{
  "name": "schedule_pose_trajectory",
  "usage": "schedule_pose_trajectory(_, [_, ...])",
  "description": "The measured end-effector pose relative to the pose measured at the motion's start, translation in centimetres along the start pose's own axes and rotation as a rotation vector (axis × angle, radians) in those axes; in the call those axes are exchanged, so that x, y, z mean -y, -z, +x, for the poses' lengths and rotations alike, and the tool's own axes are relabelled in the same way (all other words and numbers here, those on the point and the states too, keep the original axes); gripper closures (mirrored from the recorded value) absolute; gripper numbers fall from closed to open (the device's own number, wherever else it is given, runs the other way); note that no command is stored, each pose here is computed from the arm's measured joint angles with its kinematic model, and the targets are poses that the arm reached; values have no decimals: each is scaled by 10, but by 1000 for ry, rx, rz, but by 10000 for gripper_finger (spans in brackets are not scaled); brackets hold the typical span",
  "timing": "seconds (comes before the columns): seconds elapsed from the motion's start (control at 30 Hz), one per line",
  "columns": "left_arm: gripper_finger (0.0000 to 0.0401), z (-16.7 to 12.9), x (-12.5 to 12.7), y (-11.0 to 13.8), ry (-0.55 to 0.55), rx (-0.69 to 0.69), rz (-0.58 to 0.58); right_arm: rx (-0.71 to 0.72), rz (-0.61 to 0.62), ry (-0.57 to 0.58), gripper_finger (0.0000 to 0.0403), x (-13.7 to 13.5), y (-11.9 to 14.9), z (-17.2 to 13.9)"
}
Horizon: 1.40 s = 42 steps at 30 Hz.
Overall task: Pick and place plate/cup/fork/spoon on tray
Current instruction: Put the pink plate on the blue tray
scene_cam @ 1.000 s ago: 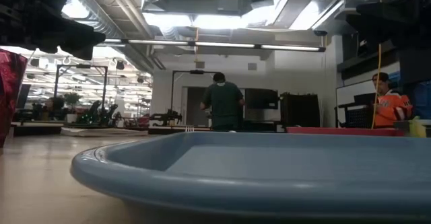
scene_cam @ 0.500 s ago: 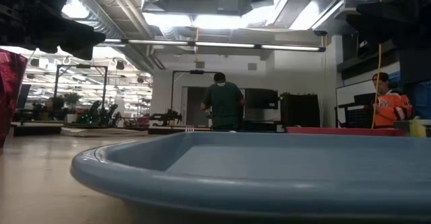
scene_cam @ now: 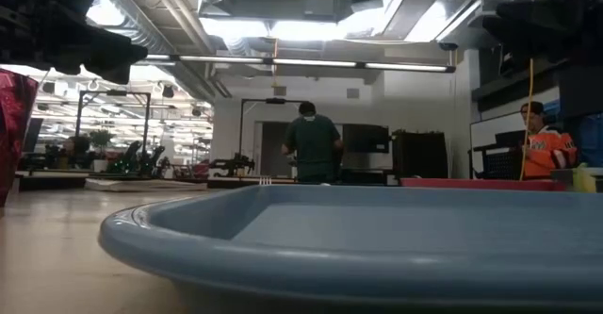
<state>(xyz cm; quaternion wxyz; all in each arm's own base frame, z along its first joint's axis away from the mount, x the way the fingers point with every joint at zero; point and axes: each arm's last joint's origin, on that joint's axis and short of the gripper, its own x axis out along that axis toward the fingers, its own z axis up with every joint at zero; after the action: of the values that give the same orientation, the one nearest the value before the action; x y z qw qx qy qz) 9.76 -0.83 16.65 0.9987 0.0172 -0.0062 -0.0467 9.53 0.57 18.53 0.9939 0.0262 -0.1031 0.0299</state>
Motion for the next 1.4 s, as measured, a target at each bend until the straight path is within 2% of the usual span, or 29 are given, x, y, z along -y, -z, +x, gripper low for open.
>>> schedule_pose_trajectory(0.33, [274, 0, 0, 0, 0, 0, 0, 0, -51, 2, 279, 0, 0, 0])
schedule_pose_trajectory(1.4, [274, 0, 0, 0, 0, -1, 0, -2, -50, 0, 279, 0, 0, 0])
